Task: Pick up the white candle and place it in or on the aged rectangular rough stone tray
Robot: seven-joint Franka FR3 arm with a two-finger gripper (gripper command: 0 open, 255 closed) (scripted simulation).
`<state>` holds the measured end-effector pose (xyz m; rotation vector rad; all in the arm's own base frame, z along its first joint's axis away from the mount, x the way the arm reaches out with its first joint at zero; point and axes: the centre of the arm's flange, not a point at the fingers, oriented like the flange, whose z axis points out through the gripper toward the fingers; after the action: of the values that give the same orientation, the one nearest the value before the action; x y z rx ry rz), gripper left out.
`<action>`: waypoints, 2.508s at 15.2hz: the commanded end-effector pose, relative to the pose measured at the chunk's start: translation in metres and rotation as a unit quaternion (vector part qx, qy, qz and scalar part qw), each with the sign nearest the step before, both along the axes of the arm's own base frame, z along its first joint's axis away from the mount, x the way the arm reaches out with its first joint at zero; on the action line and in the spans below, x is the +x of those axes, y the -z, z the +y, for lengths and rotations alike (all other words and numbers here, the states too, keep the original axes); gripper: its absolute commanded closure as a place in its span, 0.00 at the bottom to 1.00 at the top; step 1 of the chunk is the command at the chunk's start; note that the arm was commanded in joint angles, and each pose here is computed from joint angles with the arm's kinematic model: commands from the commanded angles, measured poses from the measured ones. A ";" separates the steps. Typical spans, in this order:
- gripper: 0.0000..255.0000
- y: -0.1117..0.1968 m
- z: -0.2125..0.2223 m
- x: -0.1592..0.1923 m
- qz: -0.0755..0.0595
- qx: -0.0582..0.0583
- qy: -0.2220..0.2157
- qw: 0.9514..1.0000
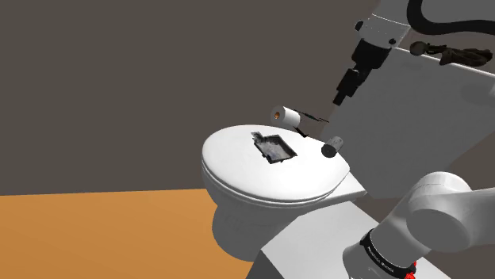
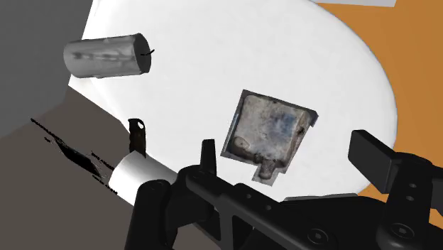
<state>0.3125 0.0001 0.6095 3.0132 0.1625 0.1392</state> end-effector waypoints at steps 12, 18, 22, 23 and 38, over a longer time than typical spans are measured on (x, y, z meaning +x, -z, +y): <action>0.00 0.088 -0.096 0.065 -0.016 0.018 0.296 0.955; 0.00 0.137 -0.159 0.074 -0.024 0.028 0.448 0.893; 0.00 0.170 -0.200 0.070 -0.029 0.034 0.543 0.839; 0.00 0.179 -0.210 0.067 -0.030 0.035 0.565 0.824; 0.00 0.274 -0.273 0.039 -0.037 0.044 0.701 0.711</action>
<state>0.3521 -0.2711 0.3395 2.2957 -2.0420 0.0901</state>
